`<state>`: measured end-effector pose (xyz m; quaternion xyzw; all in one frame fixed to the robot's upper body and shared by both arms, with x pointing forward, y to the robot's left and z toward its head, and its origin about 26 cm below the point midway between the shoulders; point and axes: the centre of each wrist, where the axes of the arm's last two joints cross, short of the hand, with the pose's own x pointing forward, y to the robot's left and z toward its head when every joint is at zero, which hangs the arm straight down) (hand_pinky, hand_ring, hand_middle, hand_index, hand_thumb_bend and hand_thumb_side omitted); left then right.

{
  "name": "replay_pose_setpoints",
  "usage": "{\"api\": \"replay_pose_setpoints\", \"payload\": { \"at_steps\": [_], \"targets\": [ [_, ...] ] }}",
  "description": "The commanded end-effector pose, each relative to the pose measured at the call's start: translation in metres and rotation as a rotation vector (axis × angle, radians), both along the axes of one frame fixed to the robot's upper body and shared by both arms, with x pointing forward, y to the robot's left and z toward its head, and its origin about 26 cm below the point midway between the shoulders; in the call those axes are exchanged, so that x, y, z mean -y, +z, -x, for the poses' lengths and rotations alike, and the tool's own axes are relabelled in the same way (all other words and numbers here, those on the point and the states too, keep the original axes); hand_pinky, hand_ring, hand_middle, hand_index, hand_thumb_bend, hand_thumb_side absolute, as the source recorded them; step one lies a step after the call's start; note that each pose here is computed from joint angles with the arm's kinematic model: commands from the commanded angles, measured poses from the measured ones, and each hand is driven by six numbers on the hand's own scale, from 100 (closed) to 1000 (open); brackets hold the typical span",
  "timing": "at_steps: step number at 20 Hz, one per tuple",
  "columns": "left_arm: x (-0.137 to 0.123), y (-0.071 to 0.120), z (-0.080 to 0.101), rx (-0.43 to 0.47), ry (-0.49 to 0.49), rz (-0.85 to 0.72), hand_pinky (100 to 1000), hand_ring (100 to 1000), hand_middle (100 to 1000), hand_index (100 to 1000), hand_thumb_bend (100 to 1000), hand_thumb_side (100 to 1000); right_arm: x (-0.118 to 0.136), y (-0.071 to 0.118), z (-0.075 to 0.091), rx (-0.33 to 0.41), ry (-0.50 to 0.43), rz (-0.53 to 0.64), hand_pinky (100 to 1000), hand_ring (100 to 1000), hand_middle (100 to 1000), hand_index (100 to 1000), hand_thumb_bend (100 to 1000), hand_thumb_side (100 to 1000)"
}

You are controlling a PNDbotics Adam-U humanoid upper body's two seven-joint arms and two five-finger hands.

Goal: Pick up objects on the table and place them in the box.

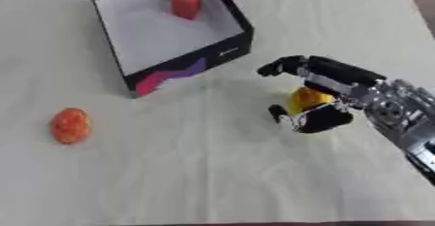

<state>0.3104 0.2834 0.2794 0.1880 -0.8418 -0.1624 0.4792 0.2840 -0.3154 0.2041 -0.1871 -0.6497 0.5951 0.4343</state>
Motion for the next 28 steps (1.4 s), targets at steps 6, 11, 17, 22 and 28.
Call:
{"api": "replay_pose_setpoints", "payload": {
  "at_steps": [6,11,17,22,28],
  "targets": [
    [-0.007,0.008,0.003,0.029,0.027,-0.025,810,762,762,788,167,587,0.017,0.005,0.010,0.035,-0.022,0.153,957,902,858,934,305,387],
    [-0.007,0.008,0.003,0.029,0.030,-0.024,811,762,764,787,165,586,0.018,-0.003,0.013,0.027,-0.039,0.219,960,907,862,939,353,416],
    [-0.007,0.007,0.003,0.031,0.030,-0.022,811,762,764,787,163,587,0.021,-0.010,0.012,0.039,-0.092,0.278,959,910,867,952,425,449],
    [-0.006,0.007,0.003,0.027,0.026,-0.022,811,762,764,787,160,590,0.028,-0.019,0.005,0.040,-0.119,0.298,948,898,860,962,445,418],
    [-0.006,0.006,0.003,0.024,0.024,-0.022,812,761,763,783,159,591,0.034,-0.024,0.001,0.030,-0.151,0.266,913,852,794,909,362,378]
  ]
}}
